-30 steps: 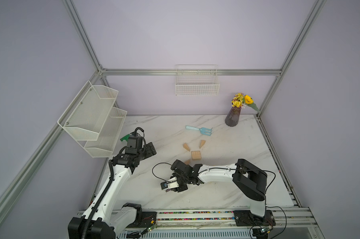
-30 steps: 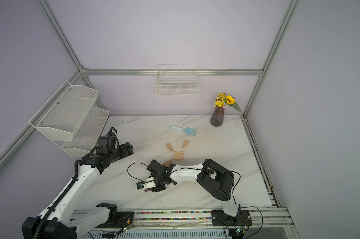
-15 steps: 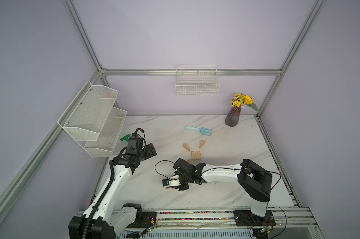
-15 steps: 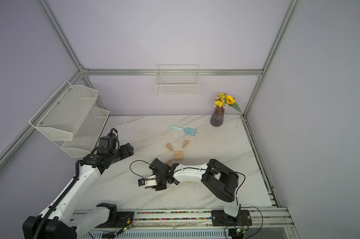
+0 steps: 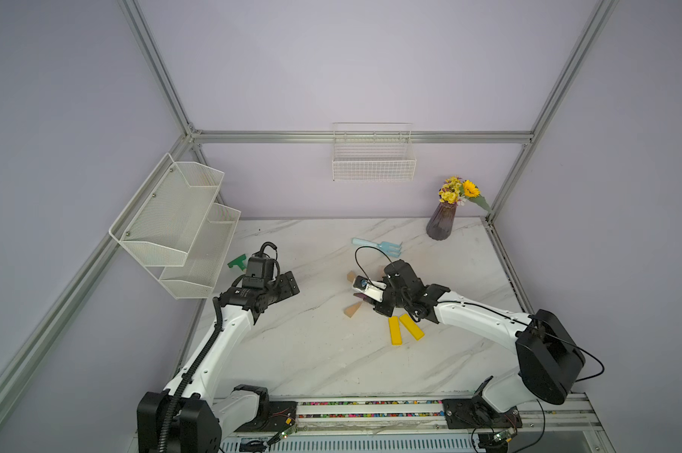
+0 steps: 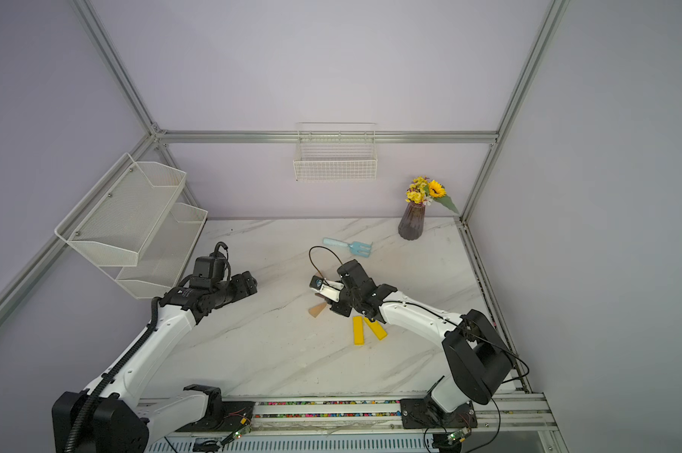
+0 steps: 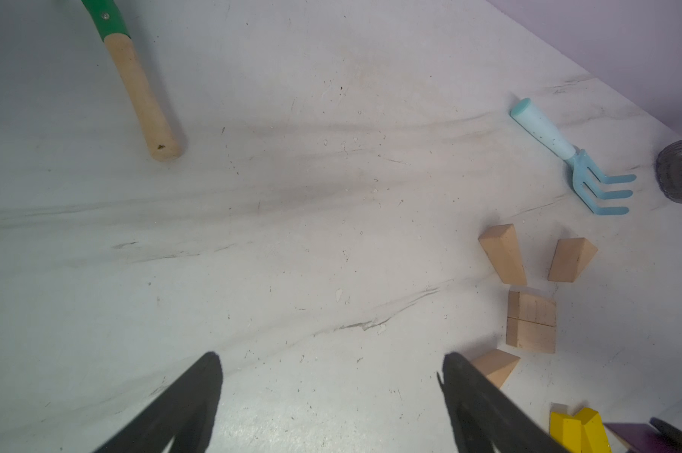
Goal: Assemble a small pinwheel with building blocks
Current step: Assemble the building block at the center of the board.
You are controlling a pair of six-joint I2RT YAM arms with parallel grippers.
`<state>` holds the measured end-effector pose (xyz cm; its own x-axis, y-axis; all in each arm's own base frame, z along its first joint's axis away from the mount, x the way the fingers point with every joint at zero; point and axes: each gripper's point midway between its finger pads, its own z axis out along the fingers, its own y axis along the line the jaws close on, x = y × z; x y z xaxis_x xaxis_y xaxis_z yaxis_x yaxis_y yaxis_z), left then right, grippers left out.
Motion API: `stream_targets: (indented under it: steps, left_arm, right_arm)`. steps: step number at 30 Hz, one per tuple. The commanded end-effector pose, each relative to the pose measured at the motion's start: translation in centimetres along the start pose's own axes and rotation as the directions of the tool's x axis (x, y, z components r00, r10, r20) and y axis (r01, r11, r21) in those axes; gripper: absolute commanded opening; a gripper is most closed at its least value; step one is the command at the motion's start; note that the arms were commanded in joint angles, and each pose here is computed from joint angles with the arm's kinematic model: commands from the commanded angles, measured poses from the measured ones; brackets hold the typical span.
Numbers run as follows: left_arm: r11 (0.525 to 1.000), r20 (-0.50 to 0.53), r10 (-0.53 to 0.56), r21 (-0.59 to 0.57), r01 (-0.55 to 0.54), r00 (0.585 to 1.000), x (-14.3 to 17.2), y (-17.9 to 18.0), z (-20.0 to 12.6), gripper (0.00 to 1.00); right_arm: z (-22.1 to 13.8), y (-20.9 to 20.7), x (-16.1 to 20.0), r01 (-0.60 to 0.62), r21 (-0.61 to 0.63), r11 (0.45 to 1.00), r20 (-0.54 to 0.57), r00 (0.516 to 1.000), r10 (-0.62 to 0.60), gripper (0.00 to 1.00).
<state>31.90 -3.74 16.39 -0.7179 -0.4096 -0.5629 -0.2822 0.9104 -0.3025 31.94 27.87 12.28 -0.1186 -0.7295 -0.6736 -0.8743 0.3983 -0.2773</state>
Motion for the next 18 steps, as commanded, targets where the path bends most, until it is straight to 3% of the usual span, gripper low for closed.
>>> stream_targets:
  steps: [1, 7, 18]
  left_arm:
    - [0.999, 0.054, -0.011, 0.053, 0.008, 0.998, -2.0, -1.3, -0.7, 0.89]
    - [0.998, 0.036, -0.006, 0.06, 0.004, 0.999, -1.8, -1.4, -0.2, 0.89]
    - [0.998, 0.013, 0.001, 0.069, -0.002, 1.0, -1.5, -1.7, 0.5, 0.9]
  right_arm:
    - [0.0, -2.0, 3.7, -0.11, 0.043, 0.993, -0.063, 0.992, 0.113, 0.12]
    - [0.7, -3.5, 8.4, -0.201, 0.041, 0.979, -0.135, 0.97, 0.204, 0.12]
    - [2.0, -1.8, 11.6, -0.256, -0.023, 0.966, -0.206, 0.947, 0.246, 0.13]
